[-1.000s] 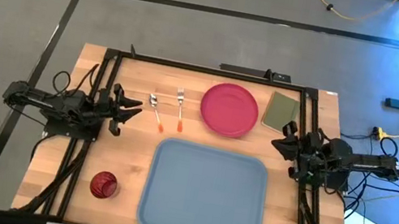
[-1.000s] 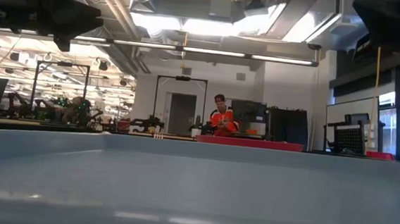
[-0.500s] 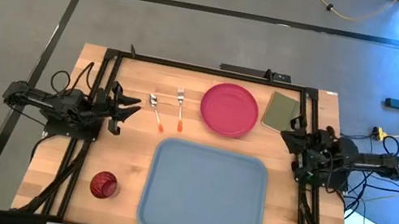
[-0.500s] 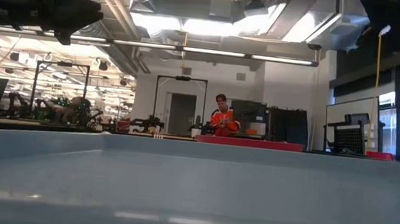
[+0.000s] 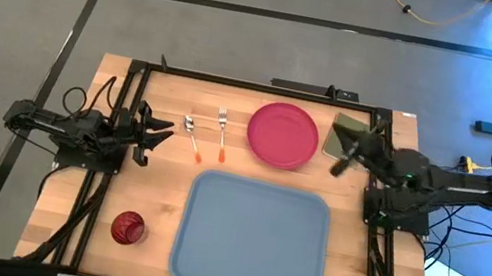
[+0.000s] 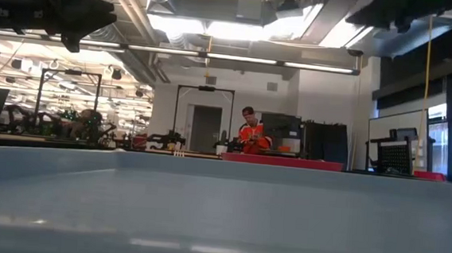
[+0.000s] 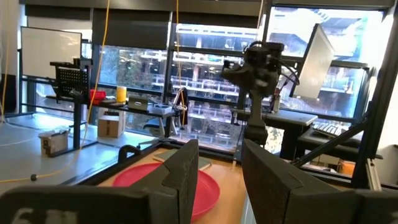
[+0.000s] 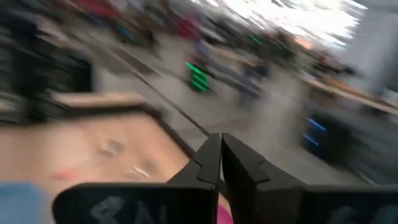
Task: Pick and place plate/cup/fork/spoon on tray
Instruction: Put the pink plate on the blue serving tray
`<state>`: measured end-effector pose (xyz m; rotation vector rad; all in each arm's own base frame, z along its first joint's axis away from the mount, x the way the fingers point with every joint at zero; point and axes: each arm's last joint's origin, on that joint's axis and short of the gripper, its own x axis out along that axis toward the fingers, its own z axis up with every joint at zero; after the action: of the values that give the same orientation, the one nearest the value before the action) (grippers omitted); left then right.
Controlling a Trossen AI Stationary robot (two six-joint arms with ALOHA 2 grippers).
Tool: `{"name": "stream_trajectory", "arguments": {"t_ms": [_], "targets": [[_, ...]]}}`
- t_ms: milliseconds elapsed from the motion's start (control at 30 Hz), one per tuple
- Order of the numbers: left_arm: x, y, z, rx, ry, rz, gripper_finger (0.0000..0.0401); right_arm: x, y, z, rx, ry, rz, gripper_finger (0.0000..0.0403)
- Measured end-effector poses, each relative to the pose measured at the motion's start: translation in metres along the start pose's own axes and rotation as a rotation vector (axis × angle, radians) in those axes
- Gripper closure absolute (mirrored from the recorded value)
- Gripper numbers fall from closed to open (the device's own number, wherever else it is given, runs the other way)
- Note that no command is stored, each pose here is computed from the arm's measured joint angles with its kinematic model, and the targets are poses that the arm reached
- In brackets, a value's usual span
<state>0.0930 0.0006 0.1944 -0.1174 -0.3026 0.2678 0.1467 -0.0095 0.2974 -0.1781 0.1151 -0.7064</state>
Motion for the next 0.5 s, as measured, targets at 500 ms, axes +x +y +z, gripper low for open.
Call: {"name": "stream_trajectory", "arguments": {"t_ms": [500], "targets": [[0.0, 0.0, 0.0, 0.0, 0.0, 0.001, 0.0286, 0.039, 0.056, -0.048, 0.14, 0.343, 0.407, 0.0383]]}}
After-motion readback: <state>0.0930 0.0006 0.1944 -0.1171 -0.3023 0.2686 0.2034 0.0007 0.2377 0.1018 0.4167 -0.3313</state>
